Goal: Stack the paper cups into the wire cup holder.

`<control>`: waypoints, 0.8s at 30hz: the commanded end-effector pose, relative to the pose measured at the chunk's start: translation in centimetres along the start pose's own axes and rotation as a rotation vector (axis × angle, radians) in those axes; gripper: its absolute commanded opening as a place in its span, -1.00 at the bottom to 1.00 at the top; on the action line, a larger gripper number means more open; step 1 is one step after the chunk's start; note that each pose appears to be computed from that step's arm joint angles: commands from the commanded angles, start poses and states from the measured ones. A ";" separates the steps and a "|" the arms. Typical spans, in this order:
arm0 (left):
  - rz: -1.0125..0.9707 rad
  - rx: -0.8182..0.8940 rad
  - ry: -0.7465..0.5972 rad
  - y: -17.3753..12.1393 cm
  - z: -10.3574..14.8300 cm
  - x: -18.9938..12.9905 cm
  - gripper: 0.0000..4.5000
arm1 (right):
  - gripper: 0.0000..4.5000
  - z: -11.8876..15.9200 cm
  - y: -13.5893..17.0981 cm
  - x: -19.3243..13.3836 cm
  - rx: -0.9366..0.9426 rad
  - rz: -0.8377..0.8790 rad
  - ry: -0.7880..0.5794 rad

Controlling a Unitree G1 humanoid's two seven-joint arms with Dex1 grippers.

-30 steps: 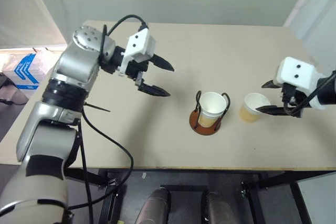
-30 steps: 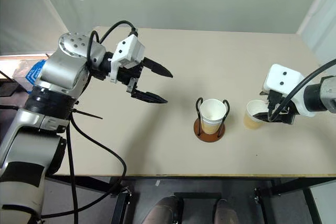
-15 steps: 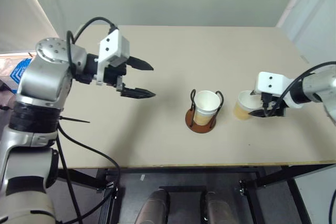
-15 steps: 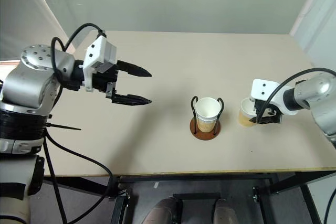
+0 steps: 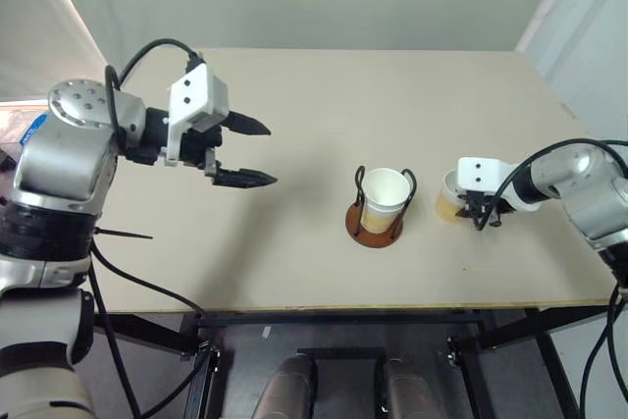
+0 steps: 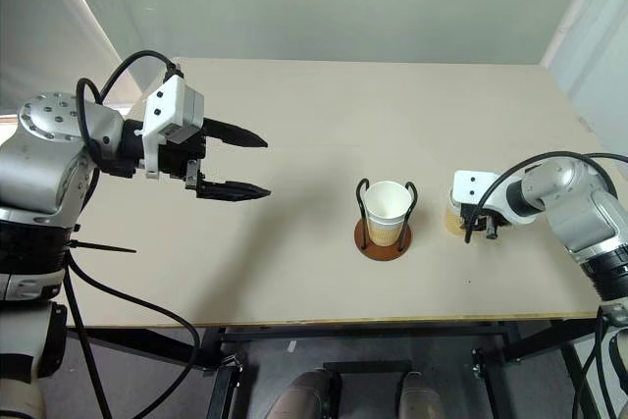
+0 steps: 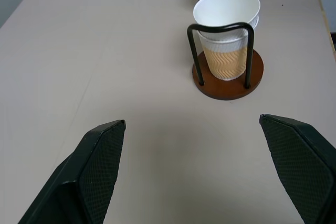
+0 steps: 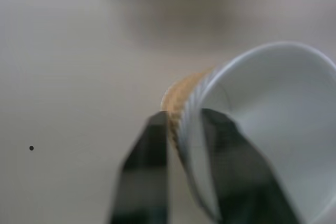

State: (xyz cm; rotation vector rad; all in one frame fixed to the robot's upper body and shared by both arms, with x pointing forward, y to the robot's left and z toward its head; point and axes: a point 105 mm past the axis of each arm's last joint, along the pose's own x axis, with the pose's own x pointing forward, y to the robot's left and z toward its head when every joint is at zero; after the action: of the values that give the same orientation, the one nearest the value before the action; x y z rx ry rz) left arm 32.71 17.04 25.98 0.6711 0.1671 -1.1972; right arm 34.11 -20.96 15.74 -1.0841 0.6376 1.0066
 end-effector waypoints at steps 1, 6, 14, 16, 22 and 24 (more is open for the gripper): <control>0.009 0.048 0.008 0.1 0.5 -1.5 1.00 | -0.98 0.9 -0.4 -2.6 -0.064 -0.032 -0.016; -0.021 0.044 0.034 0.1 -0.3 -1.9 1.00 | -0.98 4.4 0.5 -7.9 -0.178 -0.021 -0.095; -0.079 0.055 0.005 -0.5 -0.2 -0.2 1.00 | -0.98 13.3 0.8 -12.9 -0.380 -0.044 -0.273; -0.090 0.063 0.002 -0.5 -0.1 0.2 1.00 | -0.98 14.3 1.1 -12.4 -0.414 -0.018 -0.284; -0.117 0.087 0.010 -0.6 0.1 0.9 1.00 | -0.98 15.1 1.3 -9.3 -0.470 0.043 -0.272; -0.120 0.094 0.013 -0.6 0.1 1.0 1.00 | -0.98 14.8 1.0 -8.5 -0.495 0.045 -0.248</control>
State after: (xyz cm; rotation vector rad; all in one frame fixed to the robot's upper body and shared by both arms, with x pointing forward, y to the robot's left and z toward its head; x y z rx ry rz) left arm 32.55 16.24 24.16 0.7237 0.2067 -1.3264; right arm 28.54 -9.92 27.58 -1.3009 0.2334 1.3843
